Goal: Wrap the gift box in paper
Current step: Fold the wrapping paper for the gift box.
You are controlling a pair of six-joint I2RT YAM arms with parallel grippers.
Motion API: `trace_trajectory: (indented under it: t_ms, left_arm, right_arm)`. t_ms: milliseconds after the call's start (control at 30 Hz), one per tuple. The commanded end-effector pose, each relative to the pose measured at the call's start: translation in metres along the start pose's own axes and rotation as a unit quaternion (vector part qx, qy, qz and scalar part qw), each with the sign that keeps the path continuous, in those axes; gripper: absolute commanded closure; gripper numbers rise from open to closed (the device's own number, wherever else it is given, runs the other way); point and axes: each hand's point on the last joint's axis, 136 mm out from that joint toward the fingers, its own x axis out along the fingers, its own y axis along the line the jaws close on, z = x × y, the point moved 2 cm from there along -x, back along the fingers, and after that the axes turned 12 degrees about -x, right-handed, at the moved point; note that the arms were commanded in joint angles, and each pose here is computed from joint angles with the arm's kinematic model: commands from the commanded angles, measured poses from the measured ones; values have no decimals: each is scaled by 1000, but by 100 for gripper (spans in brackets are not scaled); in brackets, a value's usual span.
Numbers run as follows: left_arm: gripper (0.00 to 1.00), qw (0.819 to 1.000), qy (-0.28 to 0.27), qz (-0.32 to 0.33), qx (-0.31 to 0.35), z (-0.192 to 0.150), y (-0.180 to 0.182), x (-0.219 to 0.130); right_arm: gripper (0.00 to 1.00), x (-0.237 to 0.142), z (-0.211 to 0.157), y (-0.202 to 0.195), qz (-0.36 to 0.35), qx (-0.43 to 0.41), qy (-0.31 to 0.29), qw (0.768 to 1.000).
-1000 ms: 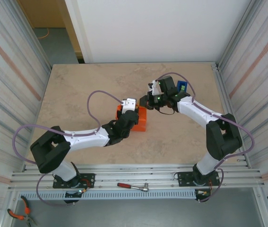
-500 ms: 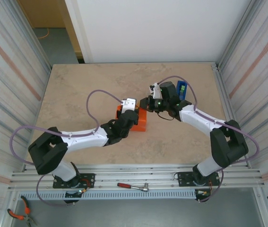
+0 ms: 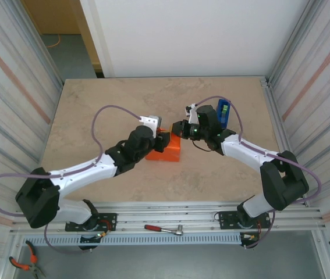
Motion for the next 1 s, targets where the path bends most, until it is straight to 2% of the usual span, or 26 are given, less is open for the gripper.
trace_trajectory:
  t_ms: [0, 200, 367, 500, 633, 767, 967]
  left_arm:
    - [55, 997, -17, -71, -30, 38, -27, -21]
    - [54, 993, -29, -78, -89, 74, 2, -22]
    - [54, 994, -12, -41, -99, 89, 43, -6]
    - [56, 995, 20, -39, -92, 98, 64, 12]
    - [59, 993, 84, -41, -79, 93, 72, 37]
    - [63, 983, 155, -55, -75, 71, 74, 59]
    - [69, 965, 236, -78, -87, 47, 73, 72]
  right_arm:
    - [100, 2, -95, -48, -88, 92, 153, 980]
    - [100, 2, -96, -47, -86, 91, 155, 980]
    - [100, 2, -97, -48, -87, 92, 156, 980]
    - [100, 2, -98, -48, -86, 91, 158, 979]
    - [100, 3, -99, -50, -88, 93, 159, 979]
    - [100, 3, -99, -50, -88, 93, 159, 979]
    - [100, 2, -101, -54, -91, 94, 160, 978]
